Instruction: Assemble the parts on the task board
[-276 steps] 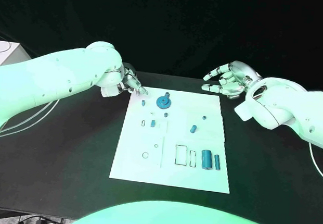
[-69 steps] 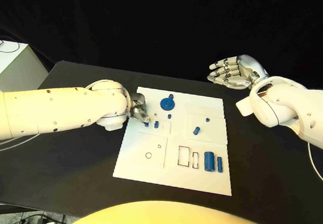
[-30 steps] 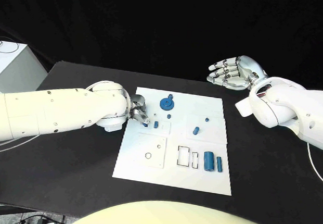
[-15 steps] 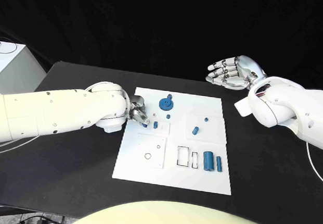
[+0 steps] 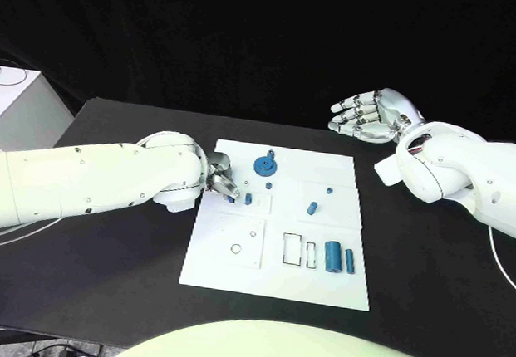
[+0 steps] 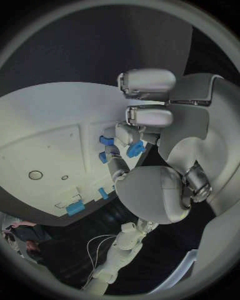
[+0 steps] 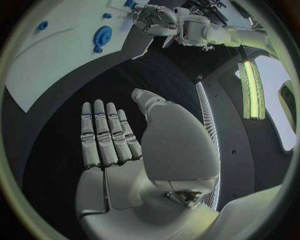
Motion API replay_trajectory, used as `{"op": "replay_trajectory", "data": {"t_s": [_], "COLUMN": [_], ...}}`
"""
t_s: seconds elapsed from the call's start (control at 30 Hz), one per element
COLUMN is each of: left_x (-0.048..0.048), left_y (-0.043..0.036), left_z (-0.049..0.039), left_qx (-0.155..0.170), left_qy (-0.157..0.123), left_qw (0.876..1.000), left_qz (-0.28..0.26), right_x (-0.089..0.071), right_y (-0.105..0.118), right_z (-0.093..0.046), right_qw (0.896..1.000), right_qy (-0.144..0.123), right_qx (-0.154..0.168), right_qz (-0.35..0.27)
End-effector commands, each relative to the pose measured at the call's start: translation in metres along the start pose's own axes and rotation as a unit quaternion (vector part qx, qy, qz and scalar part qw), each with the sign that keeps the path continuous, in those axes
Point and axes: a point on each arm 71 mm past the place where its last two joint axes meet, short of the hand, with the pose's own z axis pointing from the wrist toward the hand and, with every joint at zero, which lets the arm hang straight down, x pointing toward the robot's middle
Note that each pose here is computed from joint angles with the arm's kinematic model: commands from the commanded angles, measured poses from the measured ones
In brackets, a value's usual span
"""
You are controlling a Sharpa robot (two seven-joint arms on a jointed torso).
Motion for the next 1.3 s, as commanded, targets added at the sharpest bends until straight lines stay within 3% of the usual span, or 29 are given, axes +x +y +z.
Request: {"op": "replay_trajectory", "data": {"t_s": [0.03, 0.73, 1.3], "left_x": [0.0043, 0.0012, -0.0018], "left_y": [-0.0039, 0.0023, 0.0123], "left_z": [0.0001, 0.0014, -0.0024], "left_qx": [0.010, -0.001, -0.007], "left_qy": [0.013, 0.006, -0.001], "left_qw": [1.000, 1.000, 1.000], "left_qz": [-0.002, -0.005, -0.005], "right_x": [0.002, 0.002, 0.002], "right_y": [0.001, 0.000, -0.003], "right_z": [0.000, 0.000, -0.002], "right_qw": [1.000, 1.000, 1.000], "right_qy": [0.009, 0.009, 0.009], "right_qx": [-0.004, -0.003, 0.000], "right_qz": [0.001, 0.001, 0.002]}}
